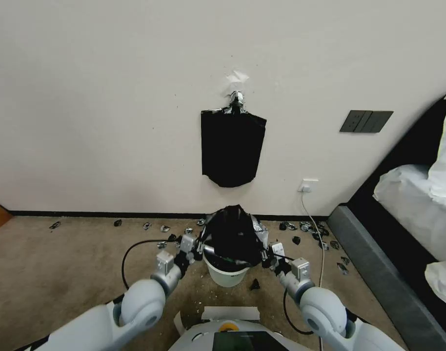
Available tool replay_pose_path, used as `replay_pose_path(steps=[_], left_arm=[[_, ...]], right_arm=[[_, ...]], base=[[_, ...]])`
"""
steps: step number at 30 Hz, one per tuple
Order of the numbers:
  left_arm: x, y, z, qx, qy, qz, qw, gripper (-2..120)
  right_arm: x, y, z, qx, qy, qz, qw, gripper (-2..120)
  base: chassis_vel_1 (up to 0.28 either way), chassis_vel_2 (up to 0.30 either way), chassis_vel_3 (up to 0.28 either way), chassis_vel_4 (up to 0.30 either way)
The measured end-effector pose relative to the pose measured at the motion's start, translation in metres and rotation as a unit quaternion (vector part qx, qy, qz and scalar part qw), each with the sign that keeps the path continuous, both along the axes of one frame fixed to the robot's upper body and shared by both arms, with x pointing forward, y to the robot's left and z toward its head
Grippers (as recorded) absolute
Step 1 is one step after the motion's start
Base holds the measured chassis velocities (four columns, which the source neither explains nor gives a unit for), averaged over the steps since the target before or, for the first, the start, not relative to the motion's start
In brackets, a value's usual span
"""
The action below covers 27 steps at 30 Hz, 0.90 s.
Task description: Place a trash bag onto the trash bin.
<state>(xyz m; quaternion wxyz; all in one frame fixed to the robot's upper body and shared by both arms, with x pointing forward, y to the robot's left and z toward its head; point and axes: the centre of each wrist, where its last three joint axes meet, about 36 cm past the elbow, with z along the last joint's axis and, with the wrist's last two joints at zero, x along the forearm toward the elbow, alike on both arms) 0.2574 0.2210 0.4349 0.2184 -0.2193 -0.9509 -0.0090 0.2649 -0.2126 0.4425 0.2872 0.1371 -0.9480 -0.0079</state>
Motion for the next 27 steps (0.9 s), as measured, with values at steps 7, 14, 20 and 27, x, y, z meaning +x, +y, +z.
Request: replay_pose_path(steps=[7, 14, 20, 27], left_arm=[[-0.027, -0.001, -0.012, 0.005, 0.028, 0.009, 0.9996, 0], [-0.036, -0.003, -0.020, -0.001, 0.045, 0.024, 0.9987, 0], [-0.035, -0.005, -0.035, -0.005, 0.056, 0.039, 0.9976, 0], [-0.029, -0.012, -0.059, -0.017, 0.070, 0.061, 0.9955, 0]], right_arm=[[-0.002, 0.011, 0.012, 0.042, 0.070, -0.027, 0.996, 0], [0.001, 0.017, 0.011, 0.046, 0.120, -0.046, 0.991, 0], [0.008, 0.018, -0.008, 0.044, 0.144, -0.059, 0.987, 0], [0.025, 0.021, -0.037, 0.057, 0.158, -0.065, 0.984, 0]], base=[[0.000, 0.000, 0.000, 0.000], [0.000, 0.000, 0.000, 0.000], [0.000, 0.000, 0.000, 0.000], [0.000, 0.000, 0.000, 0.000]])
